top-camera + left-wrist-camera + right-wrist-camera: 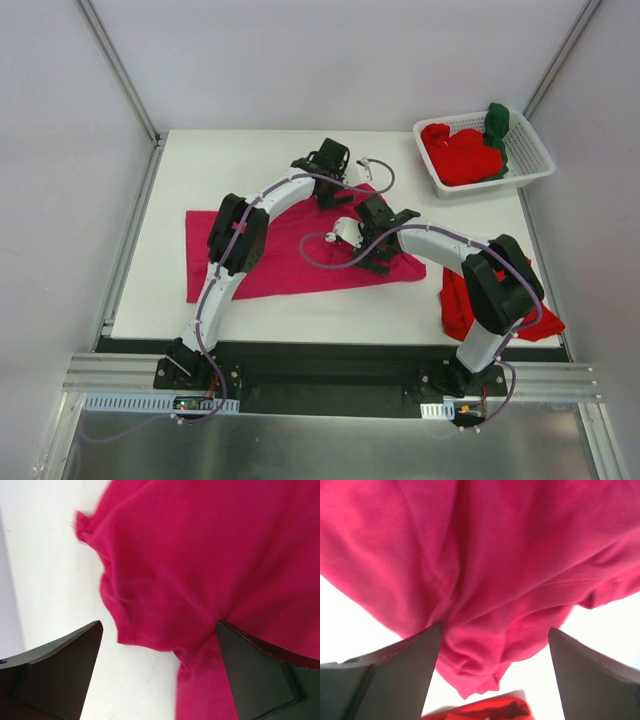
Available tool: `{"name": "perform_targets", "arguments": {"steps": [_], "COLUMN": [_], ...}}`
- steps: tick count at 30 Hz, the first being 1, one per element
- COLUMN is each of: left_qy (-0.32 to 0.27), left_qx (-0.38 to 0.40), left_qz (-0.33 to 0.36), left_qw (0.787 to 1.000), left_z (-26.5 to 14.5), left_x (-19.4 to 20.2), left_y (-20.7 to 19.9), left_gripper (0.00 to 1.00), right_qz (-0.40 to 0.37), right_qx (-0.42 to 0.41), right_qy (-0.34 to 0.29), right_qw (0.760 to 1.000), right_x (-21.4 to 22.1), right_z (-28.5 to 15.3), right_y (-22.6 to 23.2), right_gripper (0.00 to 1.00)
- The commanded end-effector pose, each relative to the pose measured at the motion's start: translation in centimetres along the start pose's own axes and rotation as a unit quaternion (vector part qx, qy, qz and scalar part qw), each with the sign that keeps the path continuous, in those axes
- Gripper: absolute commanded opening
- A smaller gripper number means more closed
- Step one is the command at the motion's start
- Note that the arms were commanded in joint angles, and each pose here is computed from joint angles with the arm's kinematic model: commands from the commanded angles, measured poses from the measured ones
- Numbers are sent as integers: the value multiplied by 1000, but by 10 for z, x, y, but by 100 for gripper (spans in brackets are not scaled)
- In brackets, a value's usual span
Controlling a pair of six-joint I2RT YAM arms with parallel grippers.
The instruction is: Fold and stack the t-shirts
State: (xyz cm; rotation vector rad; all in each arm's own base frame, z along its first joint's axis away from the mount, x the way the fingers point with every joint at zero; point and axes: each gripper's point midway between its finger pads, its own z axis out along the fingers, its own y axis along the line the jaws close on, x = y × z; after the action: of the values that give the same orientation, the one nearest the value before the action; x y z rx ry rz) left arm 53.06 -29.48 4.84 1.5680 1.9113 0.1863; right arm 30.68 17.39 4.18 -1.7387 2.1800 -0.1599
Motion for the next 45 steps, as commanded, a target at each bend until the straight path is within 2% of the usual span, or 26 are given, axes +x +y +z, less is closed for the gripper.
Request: {"name": "perform_targets", "arguments": {"steps": [1,5,10,17,22,28,36,41,45], "left_qy": [-40,-31,-1,9,18,47,76,74,80], "left_qx": [36,83,106,142,175,189,154,95,86], "left_qz": [-19,-56,-113,-212,-252,-244,-288,-320,-379], "left_qw": [998,994,988,967,951,950,942,940,918], "left_z": [-48,-79,-124,-161,-161,-153,-148,-167,-178], "left_x": [-16,-6,7,0,-6,-7,7,14,15], "left_y": [-12,-36,-47,-64,-88,-118,-110,-83,-92], "left_gripper": [99,99,99,99,96,96,98,99,99], "right_qz": [11,9,11,34,41,89,172,233,279], "right_qx": [77,124,158,160,162,156,112,159,172], "right_qy": [-16,-9,-6,3,5,-8,6,12,5], "right_qw": [997,992,987,987,986,984,979,959,945], "right_x": [-11,-13,-13,3,6,9,17,25,22], "right_z": [-10,-9,-11,-6,-2,-7,-21,-49,-76], "right_y": [-30,-54,-73,-77,-77,-80,-66,-86,-100], "right_gripper": [89,90,90,90,90,90,91,92,95]}}
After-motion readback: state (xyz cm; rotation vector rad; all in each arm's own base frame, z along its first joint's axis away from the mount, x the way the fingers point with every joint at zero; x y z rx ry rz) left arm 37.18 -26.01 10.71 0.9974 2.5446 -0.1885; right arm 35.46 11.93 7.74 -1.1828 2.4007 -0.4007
